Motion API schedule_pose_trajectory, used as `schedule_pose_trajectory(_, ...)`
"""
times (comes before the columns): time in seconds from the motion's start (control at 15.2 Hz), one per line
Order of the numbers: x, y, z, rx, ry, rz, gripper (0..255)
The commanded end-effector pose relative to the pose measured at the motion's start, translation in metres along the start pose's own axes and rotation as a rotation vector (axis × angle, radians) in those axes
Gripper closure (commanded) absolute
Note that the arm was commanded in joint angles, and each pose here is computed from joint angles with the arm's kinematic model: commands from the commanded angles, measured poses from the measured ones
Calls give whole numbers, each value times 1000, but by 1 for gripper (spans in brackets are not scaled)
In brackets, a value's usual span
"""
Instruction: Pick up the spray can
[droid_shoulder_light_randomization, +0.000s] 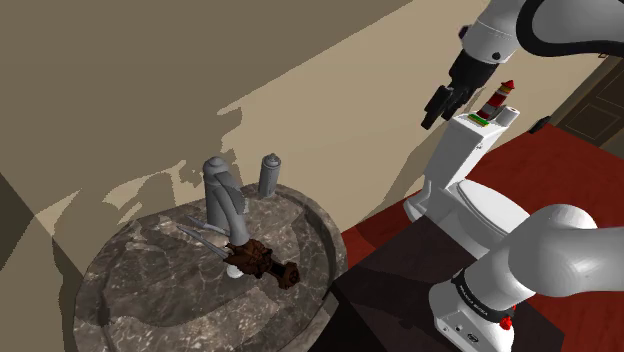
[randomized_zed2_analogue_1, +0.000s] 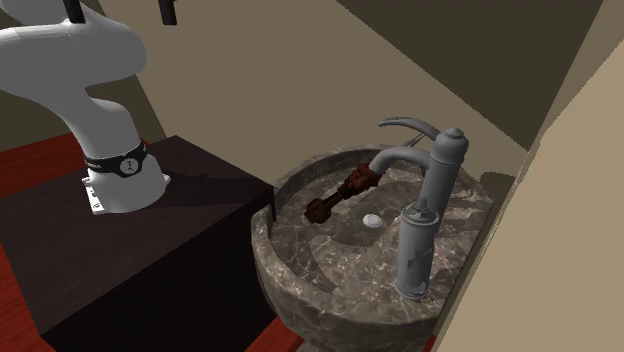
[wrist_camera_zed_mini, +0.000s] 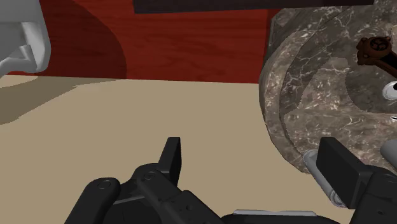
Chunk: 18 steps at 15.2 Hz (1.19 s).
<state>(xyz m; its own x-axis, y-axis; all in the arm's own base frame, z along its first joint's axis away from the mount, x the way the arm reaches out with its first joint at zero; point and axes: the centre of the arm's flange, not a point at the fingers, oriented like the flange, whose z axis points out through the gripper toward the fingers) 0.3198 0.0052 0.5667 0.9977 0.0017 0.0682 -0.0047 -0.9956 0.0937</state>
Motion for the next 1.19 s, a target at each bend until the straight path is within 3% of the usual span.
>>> schedule_pose_trajectory(0.0,0,0,0,0,0,0,0)
schedule_pose_trajectory(1.12,147,-123,119,23,-31,-49,0)
